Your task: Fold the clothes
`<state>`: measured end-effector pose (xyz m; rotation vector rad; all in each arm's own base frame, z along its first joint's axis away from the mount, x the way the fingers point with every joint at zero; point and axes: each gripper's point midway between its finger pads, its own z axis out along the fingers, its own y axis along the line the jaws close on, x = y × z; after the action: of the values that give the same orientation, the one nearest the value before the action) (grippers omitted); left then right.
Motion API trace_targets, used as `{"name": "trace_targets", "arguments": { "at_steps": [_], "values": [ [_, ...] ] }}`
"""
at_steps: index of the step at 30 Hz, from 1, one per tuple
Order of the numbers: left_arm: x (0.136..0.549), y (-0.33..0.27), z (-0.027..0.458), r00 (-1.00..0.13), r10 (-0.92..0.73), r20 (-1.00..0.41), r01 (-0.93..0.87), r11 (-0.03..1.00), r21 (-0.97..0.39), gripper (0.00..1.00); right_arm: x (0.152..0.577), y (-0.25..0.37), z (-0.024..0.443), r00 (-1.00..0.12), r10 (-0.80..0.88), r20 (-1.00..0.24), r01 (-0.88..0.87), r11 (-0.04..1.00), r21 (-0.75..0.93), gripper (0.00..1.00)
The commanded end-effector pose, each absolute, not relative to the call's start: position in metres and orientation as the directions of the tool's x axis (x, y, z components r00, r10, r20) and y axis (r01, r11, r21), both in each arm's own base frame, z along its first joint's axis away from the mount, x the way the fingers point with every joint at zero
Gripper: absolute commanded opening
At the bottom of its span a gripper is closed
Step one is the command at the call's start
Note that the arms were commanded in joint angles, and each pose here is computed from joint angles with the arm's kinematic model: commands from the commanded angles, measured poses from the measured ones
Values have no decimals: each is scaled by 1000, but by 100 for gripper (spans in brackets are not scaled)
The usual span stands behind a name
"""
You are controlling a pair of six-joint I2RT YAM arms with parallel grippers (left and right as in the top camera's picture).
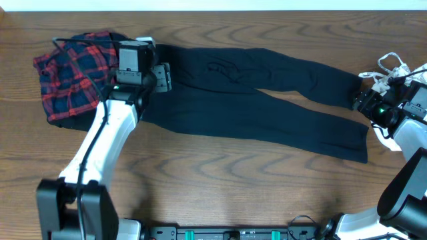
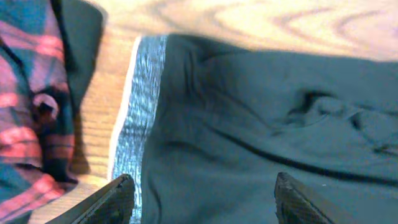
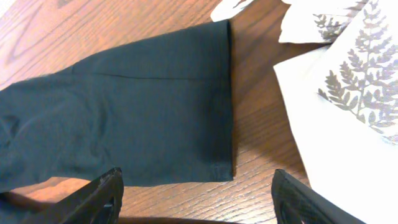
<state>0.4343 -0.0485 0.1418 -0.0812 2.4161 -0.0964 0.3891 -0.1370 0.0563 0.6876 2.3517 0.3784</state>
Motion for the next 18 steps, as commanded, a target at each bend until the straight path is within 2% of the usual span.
{"name": "trace_targets", "arguments": {
  "at_steps": [1, 5, 6, 7, 9, 10, 18],
  "values": [
    [429, -46, 116, -796, -86, -599, -49, 996, -79, 72, 391, -136, 51, -666, 550, -504, 372, 830, 415, 71],
    [413, -44, 101, -845, -81, -529, -55, 996, -65, 72, 392, -119, 44, -695, 552, -461, 328, 814, 479, 61],
    [409, -44, 98, -856, -80, -511, -56, 997, -61, 73, 392, -116, 41, -702, 548, -455, 326, 815, 479, 54],
    [404, -43, 95, -868, -78, -491, -57, 997, -57, 72, 394, -113, 38, -709, 543, -451, 321, 817, 479, 39],
    [395, -42, 91, -885, -86, -457, -68, 996, -55, 72, 396, -107, 30, -723, 527, -447, 312, 826, 470, 17],
    [392, -42, 89, -893, -91, -442, -75, 996, -54, 72, 399, -105, 27, -726, 520, -450, 307, 831, 464, 13],
    [379, -40, 83, -916, -89, -391, -79, 996, -44, 73, 418, -104, 5, -720, 478, -504, 307, 870, 387, 13]
  ]
}}
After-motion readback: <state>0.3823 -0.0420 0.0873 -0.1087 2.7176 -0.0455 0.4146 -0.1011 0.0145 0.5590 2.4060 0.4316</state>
